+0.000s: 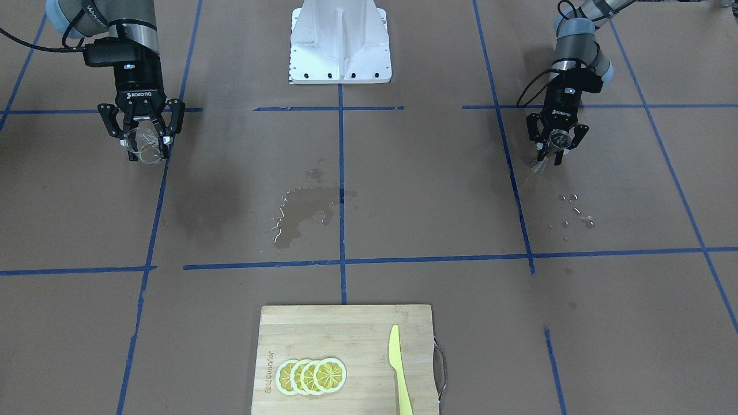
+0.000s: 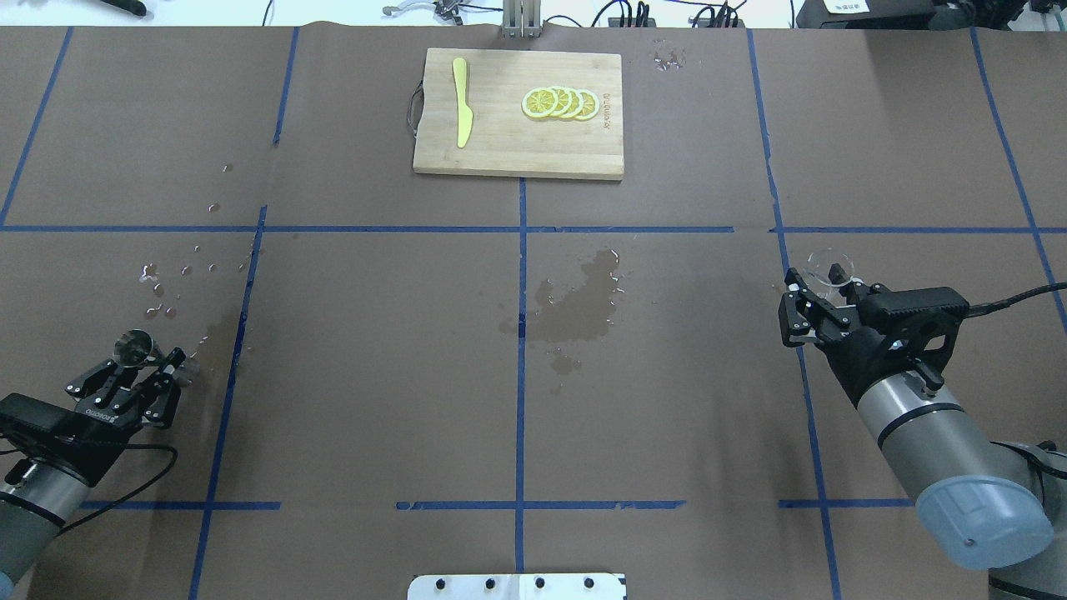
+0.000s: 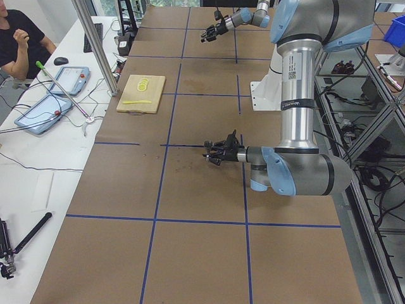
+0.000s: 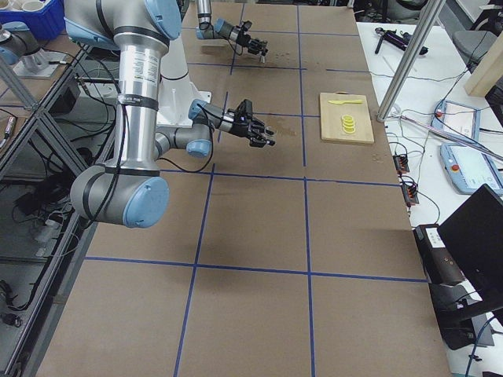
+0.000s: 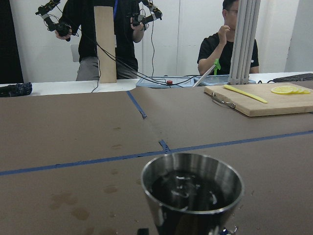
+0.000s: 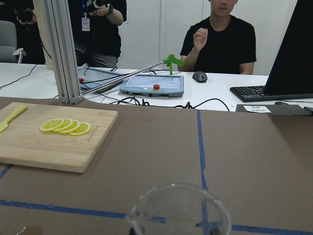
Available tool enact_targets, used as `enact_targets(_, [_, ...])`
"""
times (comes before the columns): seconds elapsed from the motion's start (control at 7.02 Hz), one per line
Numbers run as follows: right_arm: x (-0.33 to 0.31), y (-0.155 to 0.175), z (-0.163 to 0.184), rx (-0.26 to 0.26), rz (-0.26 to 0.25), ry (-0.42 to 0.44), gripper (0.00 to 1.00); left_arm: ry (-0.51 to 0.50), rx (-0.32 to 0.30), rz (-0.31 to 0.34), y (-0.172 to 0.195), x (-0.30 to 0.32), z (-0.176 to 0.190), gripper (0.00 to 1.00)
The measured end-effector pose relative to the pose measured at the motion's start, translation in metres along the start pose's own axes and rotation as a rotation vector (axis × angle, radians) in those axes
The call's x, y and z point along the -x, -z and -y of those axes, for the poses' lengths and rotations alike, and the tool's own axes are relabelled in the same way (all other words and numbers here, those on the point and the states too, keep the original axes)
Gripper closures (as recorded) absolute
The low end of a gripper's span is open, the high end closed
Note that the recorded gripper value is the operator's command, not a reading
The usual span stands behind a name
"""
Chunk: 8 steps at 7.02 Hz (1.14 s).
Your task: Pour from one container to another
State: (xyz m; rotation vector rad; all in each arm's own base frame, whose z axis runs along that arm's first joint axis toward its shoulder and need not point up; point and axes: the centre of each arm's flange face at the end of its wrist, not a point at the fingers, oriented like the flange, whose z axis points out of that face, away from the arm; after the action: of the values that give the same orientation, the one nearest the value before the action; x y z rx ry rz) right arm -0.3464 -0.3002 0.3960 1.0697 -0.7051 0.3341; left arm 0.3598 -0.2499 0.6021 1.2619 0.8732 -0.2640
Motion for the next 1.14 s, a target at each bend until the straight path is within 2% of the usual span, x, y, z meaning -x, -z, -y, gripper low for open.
enact_targets(0.28, [0.002, 0.002, 0.004, -0.003, 0.005, -0.007, 0.97, -0.015, 0.03, -0.02, 0.005, 0.006, -0.001, 0.0])
enact_targets(0.43, [0.003, 0.004, 0.007, -0.004, 0.008, -0.011, 0.98, -0.033, 0.071, -0.049, 0.013, 0.014, 0.002, 0.0])
enact_targets(0.71, [0.004, 0.007, 0.011, -0.007, 0.015, -0.019, 0.98, -0.053, 0.192, -0.152, 0.036, 0.025, 0.017, 0.0])
enact_targets(1.0, [0.005, 0.007, 0.012, -0.008, 0.016, -0.021, 0.98, -0.076, 0.342, -0.259, 0.068, 0.046, 0.042, 0.0])
enact_targets(1.14, [0.004, 0.007, 0.011, -0.007, 0.014, -0.018, 0.97, -0.099, 0.404, -0.282, 0.084, 0.063, 0.052, 0.0])
